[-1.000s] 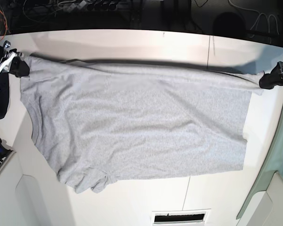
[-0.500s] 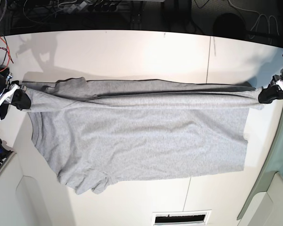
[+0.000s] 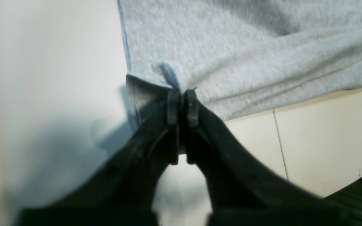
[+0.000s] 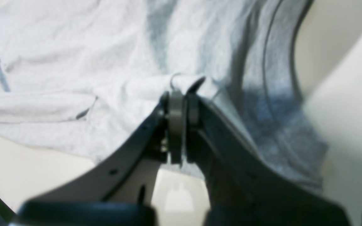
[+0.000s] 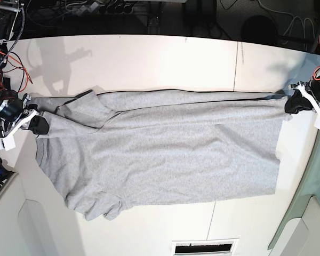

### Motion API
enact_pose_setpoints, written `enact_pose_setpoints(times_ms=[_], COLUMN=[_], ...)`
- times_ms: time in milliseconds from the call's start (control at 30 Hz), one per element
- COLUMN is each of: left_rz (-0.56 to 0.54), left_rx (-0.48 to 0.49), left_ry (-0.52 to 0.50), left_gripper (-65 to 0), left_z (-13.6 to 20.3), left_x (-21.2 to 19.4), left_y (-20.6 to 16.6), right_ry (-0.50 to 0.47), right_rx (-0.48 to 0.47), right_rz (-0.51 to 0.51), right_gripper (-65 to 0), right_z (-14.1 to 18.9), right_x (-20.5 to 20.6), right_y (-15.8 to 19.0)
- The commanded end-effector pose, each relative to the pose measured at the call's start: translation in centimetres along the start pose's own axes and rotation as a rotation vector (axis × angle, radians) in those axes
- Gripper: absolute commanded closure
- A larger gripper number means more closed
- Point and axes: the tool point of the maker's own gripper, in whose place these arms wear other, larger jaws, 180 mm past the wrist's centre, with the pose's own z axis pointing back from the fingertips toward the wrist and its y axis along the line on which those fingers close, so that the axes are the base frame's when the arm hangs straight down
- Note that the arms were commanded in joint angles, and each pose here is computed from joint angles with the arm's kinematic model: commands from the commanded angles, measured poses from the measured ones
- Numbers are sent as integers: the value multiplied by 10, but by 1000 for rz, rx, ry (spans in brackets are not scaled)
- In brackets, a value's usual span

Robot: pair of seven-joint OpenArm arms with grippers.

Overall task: Layout the t-shirt on the table in an organized manner, then fold the t-shirt properly
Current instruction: 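Lower the stretched shirt edge onto the table with both grippers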

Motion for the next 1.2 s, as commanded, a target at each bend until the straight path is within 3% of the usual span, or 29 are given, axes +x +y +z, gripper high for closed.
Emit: enact_pose_setpoints(times_ms=[0, 100, 167, 267, 400, 567, 767, 900, 967, 1067, 1167], left_rz=[-22, -21, -16, 31, 132, 183, 224, 247, 244, 253, 252], left_rx=[4, 4, 1, -31, -72, -96, -116, -121, -104, 30, 88], left_ry=[-51, -50, -10, 18, -40, -42, -27, -8, -6, 6, -9], left_gripper=[-100, -217, -235, -235, -235, -237, -317, -328, -332, -332, -332], left_z=[6, 6, 6, 8, 19, 26, 15, 5, 0, -6, -5], left_x=[19, 19, 12, 8, 20, 17, -2, -19, -25, -35, -34], left_y=[5, 5, 4, 0, -1, -2, -16, -28, -30, -11, -1], right_ry=[-61, -61, -60, -53, -59, -56, -24, -26, -12, -22, -28], right_rx=[1, 0, -2, -20, -55, -120, -173, -186, -186, -194, -200], right_rz=[15, 15, 13, 0, -37, -111, -139, -167, -185, -225, -262], right_gripper=[0, -291, -400, -405, -405, -405, -405, -405, -405, -405, -405], right_z=[5, 6, 6, 9, 20, 40, 51, 51, 48, 44, 42], right_x=[22, 23, 22, 22, 22, -2, -41, -57, -65, -73, -83], right_y=[-2, -2, -3, -8, -24, -51, -64, -65, -66, -71, -76])
